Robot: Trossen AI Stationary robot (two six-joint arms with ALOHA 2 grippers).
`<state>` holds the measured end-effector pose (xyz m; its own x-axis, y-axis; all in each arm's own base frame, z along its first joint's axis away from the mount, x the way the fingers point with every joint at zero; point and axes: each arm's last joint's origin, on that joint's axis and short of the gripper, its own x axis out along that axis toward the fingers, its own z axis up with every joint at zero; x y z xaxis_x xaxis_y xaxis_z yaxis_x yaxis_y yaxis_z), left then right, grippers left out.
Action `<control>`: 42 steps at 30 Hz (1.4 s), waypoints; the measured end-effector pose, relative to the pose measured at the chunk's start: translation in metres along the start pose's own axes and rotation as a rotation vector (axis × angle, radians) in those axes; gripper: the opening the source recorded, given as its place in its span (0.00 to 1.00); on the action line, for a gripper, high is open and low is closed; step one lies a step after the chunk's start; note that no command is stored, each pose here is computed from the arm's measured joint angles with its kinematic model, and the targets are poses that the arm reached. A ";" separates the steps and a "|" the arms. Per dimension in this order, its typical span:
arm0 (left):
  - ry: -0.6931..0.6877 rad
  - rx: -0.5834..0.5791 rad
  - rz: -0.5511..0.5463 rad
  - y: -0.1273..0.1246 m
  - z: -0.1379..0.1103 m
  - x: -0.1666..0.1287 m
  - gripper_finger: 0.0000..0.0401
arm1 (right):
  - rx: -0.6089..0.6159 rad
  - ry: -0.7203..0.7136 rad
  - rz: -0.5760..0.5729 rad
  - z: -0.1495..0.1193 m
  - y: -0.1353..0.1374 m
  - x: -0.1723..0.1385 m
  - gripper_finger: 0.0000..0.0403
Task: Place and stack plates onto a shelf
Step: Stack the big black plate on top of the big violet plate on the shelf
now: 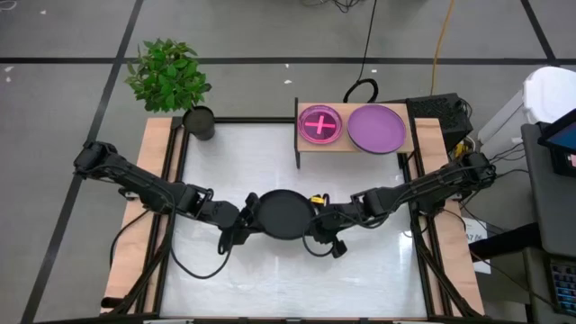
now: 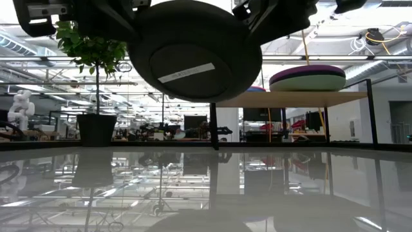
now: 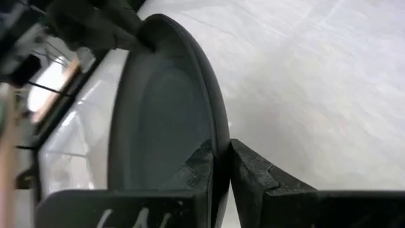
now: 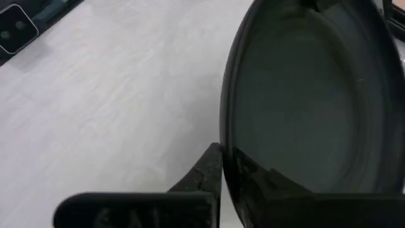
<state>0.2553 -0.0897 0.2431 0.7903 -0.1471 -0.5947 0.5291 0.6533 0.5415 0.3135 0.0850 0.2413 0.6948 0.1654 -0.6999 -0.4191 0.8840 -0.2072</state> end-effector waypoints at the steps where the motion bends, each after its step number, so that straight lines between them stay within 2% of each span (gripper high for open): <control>1: 0.006 0.011 0.016 0.001 0.000 0.000 0.11 | 0.004 0.005 -0.001 0.000 0.000 0.000 0.02; 4: 0.035 0.042 0.076 0.001 0.001 0.000 0.16 | 0.007 0.018 -0.004 -0.001 0.003 0.000 0.01; 7: 0.036 0.033 0.136 0.004 0.003 -0.001 0.25 | 0.023 0.020 -0.001 -0.001 0.005 0.000 0.01; 12: -0.053 -0.007 0.203 0.010 0.013 -0.003 0.43 | 0.067 0.035 -0.038 -0.002 0.004 0.001 0.00; 16: -0.109 -0.052 0.264 0.013 0.021 -0.006 0.52 | 0.103 0.068 -0.066 -0.004 0.005 -0.005 0.00; 19: -0.112 -0.117 0.321 0.014 0.023 -0.010 0.53 | 0.134 0.076 -0.066 -0.004 0.008 -0.014 0.00; 24: -0.046 -0.281 0.443 0.017 0.019 -0.017 0.53 | 0.141 0.047 -0.141 0.001 0.015 -0.038 0.00; 31: -0.047 -0.447 0.469 0.018 0.016 -0.024 0.53 | 0.153 0.090 -0.267 0.013 0.011 -0.076 0.00; 37: -0.068 -0.578 0.554 0.023 0.016 -0.039 0.53 | 0.133 0.147 -0.319 0.028 0.004 -0.103 0.00; 42: -0.053 -0.672 0.554 0.022 0.011 -0.043 0.53 | 0.116 0.184 -0.364 0.037 -0.011 -0.123 0.00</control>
<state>0.2359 -0.0776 0.2874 0.9023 0.2976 -0.3120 -0.2165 0.9385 0.2691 0.2544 0.0707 0.3546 0.6651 -0.2385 -0.7076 -0.0899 0.9152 -0.3929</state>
